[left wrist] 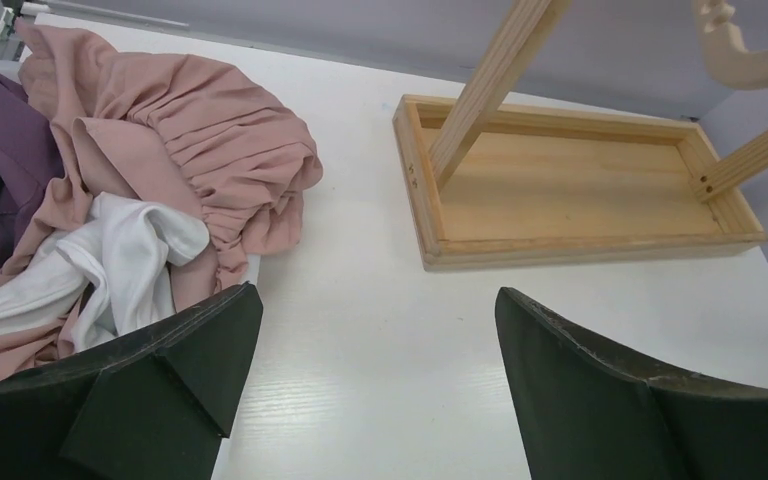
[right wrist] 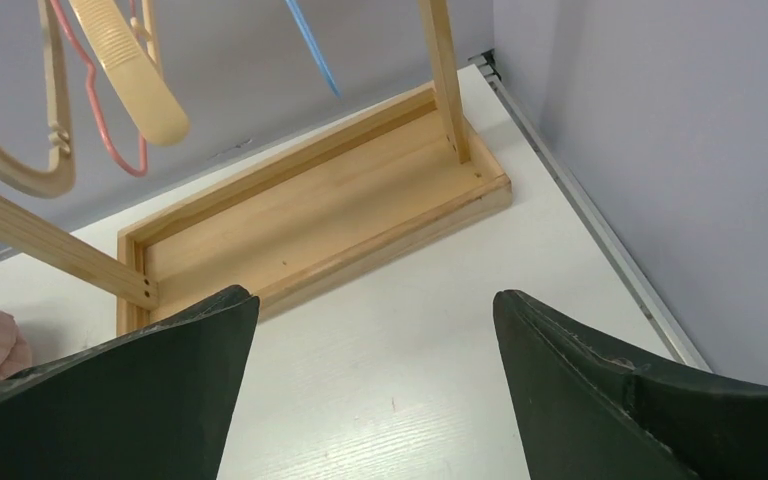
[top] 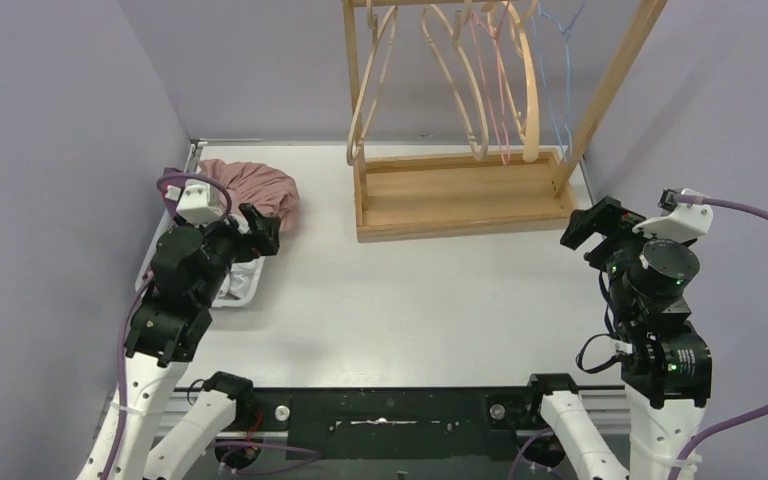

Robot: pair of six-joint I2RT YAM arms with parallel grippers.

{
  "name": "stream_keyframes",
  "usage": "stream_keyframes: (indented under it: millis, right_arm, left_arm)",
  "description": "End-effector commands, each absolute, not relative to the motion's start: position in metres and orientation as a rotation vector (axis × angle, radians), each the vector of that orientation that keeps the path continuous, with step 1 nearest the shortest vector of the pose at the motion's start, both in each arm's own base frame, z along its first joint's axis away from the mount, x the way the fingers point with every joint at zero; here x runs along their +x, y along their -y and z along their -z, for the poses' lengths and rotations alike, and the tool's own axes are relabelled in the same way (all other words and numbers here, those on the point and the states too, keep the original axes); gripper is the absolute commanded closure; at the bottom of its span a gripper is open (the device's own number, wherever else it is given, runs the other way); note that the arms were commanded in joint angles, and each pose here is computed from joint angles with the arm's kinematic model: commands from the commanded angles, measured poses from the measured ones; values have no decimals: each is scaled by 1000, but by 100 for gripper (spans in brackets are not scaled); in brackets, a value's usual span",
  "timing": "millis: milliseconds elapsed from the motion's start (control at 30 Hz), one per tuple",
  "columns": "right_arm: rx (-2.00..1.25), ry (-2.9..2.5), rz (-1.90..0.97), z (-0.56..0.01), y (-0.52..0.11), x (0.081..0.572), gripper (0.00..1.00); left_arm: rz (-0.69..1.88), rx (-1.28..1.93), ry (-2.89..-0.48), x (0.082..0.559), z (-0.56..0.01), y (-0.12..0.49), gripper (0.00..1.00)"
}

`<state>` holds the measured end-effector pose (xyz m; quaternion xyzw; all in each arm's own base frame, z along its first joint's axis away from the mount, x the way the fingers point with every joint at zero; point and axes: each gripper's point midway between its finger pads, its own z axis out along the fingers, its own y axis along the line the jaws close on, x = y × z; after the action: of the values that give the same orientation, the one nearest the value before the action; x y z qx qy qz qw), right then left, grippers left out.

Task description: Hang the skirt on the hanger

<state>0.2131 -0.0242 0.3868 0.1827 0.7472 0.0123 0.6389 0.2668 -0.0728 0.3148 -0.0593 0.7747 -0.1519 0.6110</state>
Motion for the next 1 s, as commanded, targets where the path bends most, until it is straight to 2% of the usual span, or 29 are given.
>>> stream_keyframes:
  millis: [0, 300, 567, 733, 967]
  right_arm:
    - [446, -1715, -60, -376, 22, 207, 8]
    - [490, -1790, -90, -332, 18, 213, 6]
    - [534, -1919, -148, -278, 7, 231, 7]
    - [574, -1948, -206, -257, -1, 242, 8]
    - [620, -1984, -280, -236, -11, 252, 12]
  left_arm:
    - [399, -175, -1669, 270, -343, 74, 11]
    - [397, -266, -1709, 270, -314, 69, 10]
    - [181, -547, -1889, 309, -275, 29, 11]
    - [259, -760, -1942, 333, -249, -21, 24]
    - [283, -803, -2046, 352, -216, -29, 31]
